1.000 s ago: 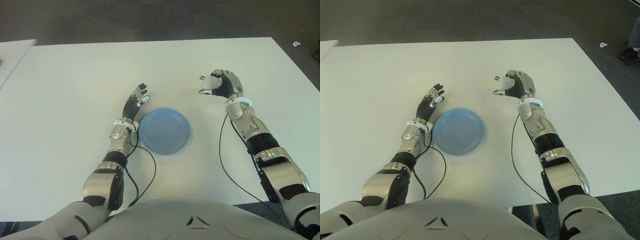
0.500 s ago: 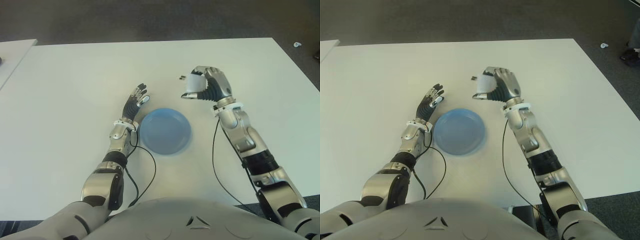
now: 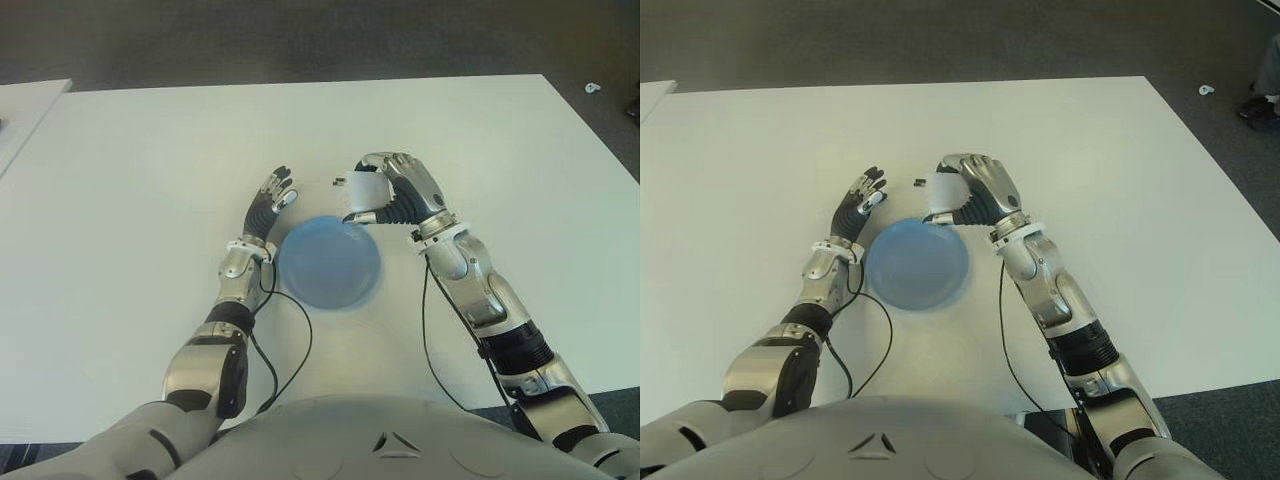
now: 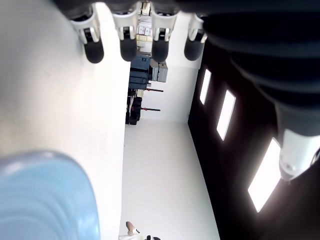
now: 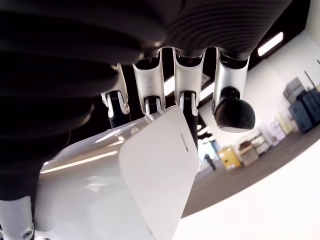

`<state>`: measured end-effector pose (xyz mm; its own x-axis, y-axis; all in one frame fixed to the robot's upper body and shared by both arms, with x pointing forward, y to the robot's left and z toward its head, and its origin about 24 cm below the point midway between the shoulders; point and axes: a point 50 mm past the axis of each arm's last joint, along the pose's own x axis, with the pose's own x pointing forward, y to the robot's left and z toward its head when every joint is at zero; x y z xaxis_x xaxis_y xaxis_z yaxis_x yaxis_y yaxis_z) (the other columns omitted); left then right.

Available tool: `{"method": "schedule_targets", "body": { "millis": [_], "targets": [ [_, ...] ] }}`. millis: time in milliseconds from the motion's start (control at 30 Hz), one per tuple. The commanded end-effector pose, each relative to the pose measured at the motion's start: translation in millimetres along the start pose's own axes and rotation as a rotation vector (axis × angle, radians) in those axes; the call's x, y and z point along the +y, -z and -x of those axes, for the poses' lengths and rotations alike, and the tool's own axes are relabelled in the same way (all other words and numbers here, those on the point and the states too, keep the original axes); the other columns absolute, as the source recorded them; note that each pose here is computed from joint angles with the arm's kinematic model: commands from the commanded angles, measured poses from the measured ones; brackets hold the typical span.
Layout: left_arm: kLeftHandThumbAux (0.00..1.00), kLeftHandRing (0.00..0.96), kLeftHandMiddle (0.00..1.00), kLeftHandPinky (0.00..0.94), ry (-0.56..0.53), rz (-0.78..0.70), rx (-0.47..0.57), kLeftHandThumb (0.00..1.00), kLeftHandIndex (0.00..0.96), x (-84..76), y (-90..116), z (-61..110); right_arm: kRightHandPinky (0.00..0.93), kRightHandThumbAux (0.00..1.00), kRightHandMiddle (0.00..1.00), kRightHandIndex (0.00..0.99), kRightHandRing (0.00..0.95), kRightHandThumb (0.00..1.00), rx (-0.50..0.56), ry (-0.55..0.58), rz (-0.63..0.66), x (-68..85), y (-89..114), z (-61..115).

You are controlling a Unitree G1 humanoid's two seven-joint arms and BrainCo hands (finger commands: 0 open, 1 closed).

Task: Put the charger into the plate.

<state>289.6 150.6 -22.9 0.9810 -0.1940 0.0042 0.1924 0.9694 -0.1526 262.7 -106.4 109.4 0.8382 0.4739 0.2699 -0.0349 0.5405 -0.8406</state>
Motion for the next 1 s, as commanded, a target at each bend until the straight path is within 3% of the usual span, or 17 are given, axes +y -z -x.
{"method": "schedule_targets", "body": {
  "millis": [33,400,1000],
  "targets": [
    [0.530,0.060,0.066,0.074,-0.013,0.044,0.080,0.031,0.000,-1.6,16.6,9.7,0.839,0.675,0.540,0.404,0.853,0.857,-0.011,-0.069,-0.054,9.6,-8.6,5.3],
    [0.529,0.058,0.064,0.066,-0.015,0.048,0.085,0.022,0.000,-2.7,16.8,8.3,0.838,0.675,0.538,0.403,0.847,0.858,0.025,-0.205,-0.111,25.8,-8.7,12.0],
    [0.530,0.061,0.061,0.085,-0.015,0.060,0.088,0.032,0.000,-4.0,16.7,7.2,0.850,0.674,0.539,0.406,0.859,0.857,0.024,-0.230,-0.125,43.3,-5.5,15.6]
  ]
}}
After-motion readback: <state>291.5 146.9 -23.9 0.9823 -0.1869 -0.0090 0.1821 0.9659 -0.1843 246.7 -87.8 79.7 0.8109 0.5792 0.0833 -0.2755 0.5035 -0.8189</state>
